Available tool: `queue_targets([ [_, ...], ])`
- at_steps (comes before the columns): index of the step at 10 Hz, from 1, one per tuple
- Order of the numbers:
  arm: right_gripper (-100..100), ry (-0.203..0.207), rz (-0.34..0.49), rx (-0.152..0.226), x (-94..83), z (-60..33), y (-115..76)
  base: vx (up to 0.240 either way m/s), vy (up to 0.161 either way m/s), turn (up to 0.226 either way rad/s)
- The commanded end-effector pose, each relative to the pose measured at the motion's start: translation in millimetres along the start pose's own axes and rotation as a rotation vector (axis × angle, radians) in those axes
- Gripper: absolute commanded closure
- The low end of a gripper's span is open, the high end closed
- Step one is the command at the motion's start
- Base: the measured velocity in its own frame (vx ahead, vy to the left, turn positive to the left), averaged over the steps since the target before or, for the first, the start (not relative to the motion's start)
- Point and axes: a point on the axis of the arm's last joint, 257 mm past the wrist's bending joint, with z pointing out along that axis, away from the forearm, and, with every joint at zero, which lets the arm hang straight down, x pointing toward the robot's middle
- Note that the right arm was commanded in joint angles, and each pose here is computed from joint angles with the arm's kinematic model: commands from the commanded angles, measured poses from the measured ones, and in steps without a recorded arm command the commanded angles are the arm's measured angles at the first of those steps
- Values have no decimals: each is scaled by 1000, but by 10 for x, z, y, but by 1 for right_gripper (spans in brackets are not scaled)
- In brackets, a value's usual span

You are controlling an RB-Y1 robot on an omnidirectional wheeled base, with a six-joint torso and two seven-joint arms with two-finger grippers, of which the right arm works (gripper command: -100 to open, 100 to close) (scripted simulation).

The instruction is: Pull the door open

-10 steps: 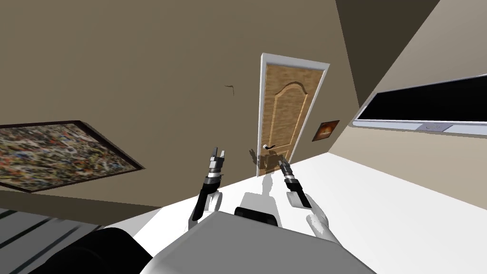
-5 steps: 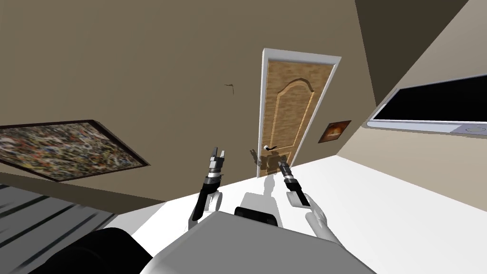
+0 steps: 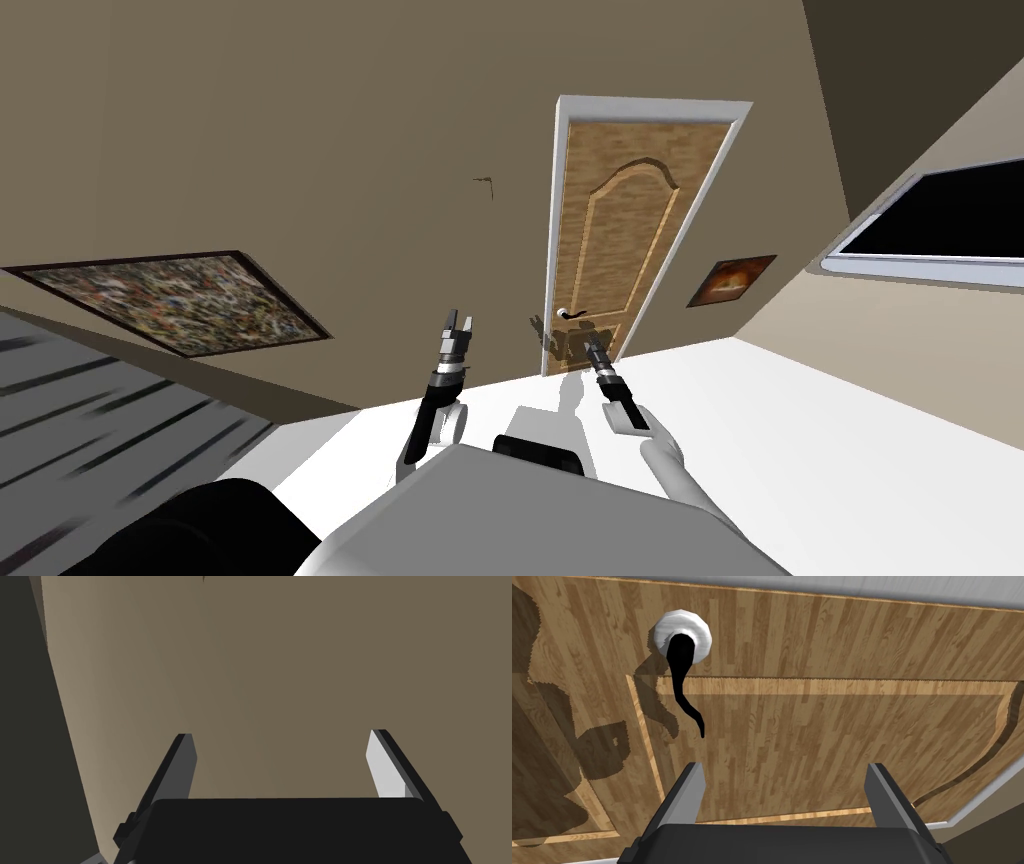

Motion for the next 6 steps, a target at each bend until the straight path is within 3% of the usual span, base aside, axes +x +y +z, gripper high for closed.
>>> queue_targets([
  [1, -100, 6, 2, 33, -5, -7, -131, 51, -132, 237],
  [6, -100, 13, 3, 94, -38, -17, -381, 47, -105, 135],
])
